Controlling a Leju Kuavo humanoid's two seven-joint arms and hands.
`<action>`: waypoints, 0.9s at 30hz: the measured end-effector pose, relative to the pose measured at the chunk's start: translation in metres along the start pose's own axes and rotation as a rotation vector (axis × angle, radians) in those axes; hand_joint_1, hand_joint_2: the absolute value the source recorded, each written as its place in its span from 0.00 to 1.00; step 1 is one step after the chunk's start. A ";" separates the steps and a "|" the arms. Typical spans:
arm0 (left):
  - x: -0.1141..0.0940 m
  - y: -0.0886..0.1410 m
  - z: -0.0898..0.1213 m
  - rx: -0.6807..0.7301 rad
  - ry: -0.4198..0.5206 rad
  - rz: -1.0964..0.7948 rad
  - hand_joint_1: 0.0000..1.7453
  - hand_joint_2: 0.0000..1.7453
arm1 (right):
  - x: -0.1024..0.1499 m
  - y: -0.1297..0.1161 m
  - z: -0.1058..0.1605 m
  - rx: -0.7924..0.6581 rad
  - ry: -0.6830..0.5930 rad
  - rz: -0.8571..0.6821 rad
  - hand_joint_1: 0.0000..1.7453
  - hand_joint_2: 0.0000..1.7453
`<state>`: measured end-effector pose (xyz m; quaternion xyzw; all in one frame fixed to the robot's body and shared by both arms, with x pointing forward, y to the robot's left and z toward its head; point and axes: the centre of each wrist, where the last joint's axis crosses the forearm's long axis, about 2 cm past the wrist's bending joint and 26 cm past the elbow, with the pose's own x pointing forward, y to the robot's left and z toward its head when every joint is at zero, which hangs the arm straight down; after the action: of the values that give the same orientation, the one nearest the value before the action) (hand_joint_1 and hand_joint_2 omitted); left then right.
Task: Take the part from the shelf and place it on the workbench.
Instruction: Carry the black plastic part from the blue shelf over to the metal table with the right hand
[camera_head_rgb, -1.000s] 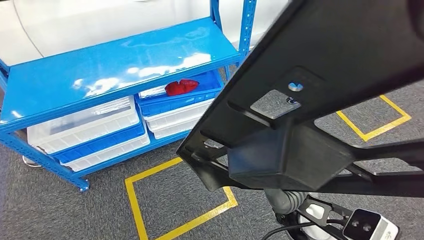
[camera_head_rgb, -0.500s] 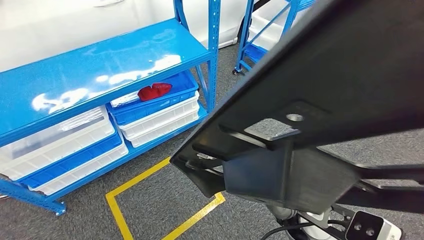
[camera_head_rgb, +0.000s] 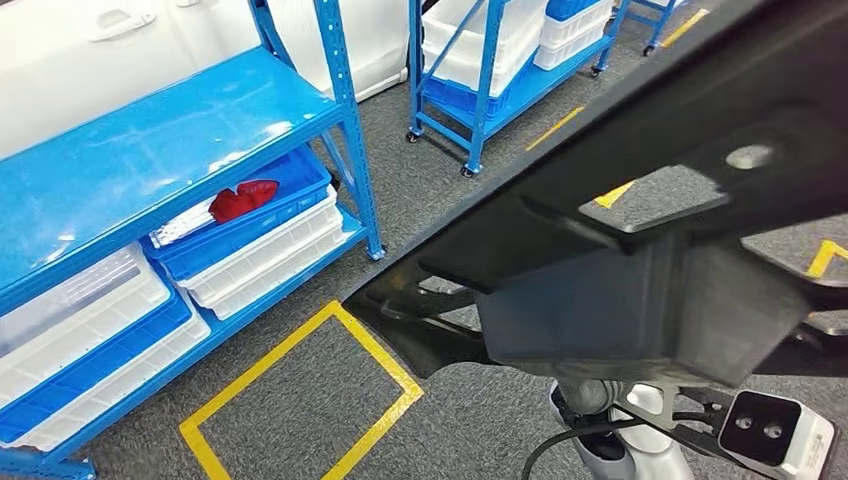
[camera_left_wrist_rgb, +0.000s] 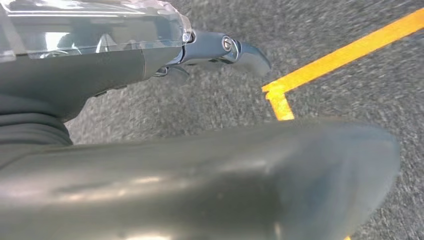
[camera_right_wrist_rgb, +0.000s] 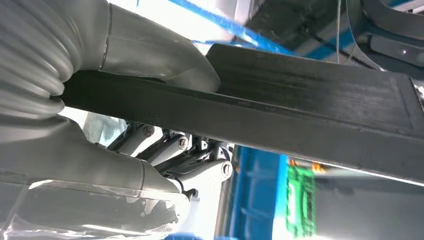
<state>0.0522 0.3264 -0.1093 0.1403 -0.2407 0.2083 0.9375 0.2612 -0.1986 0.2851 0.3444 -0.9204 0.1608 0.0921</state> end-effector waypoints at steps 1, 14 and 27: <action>0.000 0.002 0.000 0.003 0.000 -0.002 0.00 0.00 | -0.001 -0.001 -0.001 0.001 -0.003 0.001 1.00 1.00; 0.004 0.007 -0.003 0.015 0.007 -0.015 0.00 0.00 | -0.004 -0.010 -0.009 -0.035 -0.018 0.044 1.00 1.00; 0.006 0.007 -0.004 0.012 0.007 -0.026 0.00 0.00 | -0.004 -0.016 -0.010 -0.019 -0.010 0.062 1.00 1.00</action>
<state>0.0554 0.3358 -0.1082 0.1483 -0.2344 0.1980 0.9401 0.2757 -0.2037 0.2972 0.3157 -0.9325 0.1532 0.0854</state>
